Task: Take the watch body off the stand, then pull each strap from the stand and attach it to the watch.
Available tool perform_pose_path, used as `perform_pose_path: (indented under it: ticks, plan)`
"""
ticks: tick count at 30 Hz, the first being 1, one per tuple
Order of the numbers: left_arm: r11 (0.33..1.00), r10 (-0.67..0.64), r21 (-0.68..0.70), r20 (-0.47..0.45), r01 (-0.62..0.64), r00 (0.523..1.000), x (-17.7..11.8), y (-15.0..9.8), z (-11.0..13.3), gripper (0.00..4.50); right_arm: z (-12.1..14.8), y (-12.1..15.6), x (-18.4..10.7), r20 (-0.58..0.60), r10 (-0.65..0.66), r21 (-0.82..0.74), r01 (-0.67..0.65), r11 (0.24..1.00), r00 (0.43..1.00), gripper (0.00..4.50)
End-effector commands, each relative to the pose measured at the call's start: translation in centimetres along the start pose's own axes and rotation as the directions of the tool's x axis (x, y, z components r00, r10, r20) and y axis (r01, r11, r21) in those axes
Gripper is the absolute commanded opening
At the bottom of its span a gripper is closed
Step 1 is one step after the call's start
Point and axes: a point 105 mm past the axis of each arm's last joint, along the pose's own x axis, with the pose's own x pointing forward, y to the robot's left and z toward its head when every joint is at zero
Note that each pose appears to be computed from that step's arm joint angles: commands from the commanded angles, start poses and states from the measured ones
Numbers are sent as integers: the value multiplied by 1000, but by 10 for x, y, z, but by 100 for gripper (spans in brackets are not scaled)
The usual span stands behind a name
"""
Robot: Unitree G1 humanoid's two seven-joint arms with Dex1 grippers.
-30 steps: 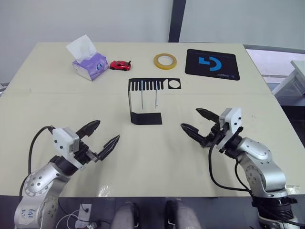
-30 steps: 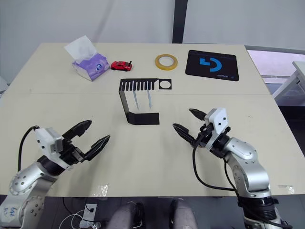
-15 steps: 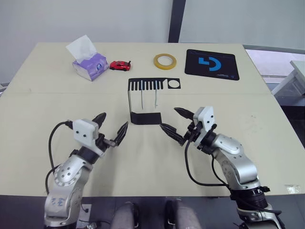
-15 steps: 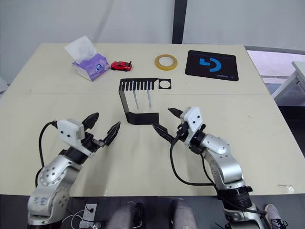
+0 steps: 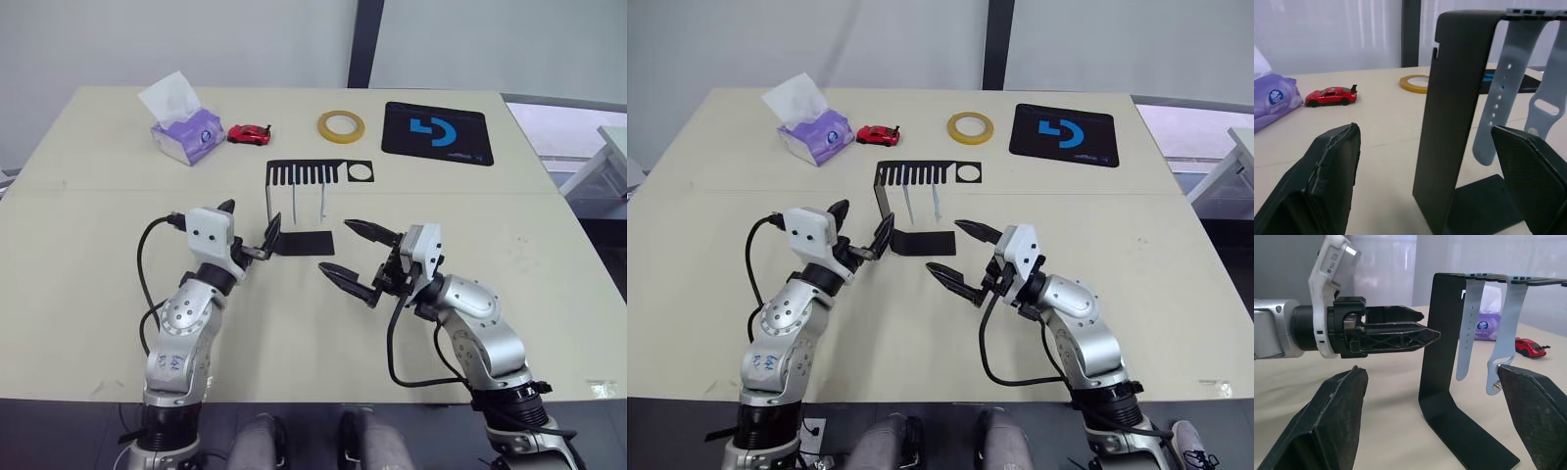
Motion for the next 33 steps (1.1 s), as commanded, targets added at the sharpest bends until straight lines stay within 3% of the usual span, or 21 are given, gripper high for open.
perform_pose_path:
  ticks: [1, 6, 20, 23, 33]
  plan:
    - [999, 25, 29, 46, -26, 999, 2, 1, 12, 450, 17, 0, -4, 47, 4, -41, -2, 999, 999, 446]
    - [996, 92, -7, 60, -91, 994, 12, 6, 14, 450, 20, 1, -7, 47, 14, -43, -12, 999, 999, 446]
    - [999, 37, 3, 64, -37, 997, 29, -10, 10, 450, 43, 10, -43, 45, 55, -131, -49, 990, 997, 446]
    - [999, 36, 4, 77, -36, 996, 32, -9, 12, 450, 48, 7, -49, 91, 2, -132, 10, 991, 996, 446]
    - [1000, 27, -1, 89, -27, 996, 37, -18, 12, 450, 48, 11, -52, 127, -16, -83, 26, 996, 992, 446]
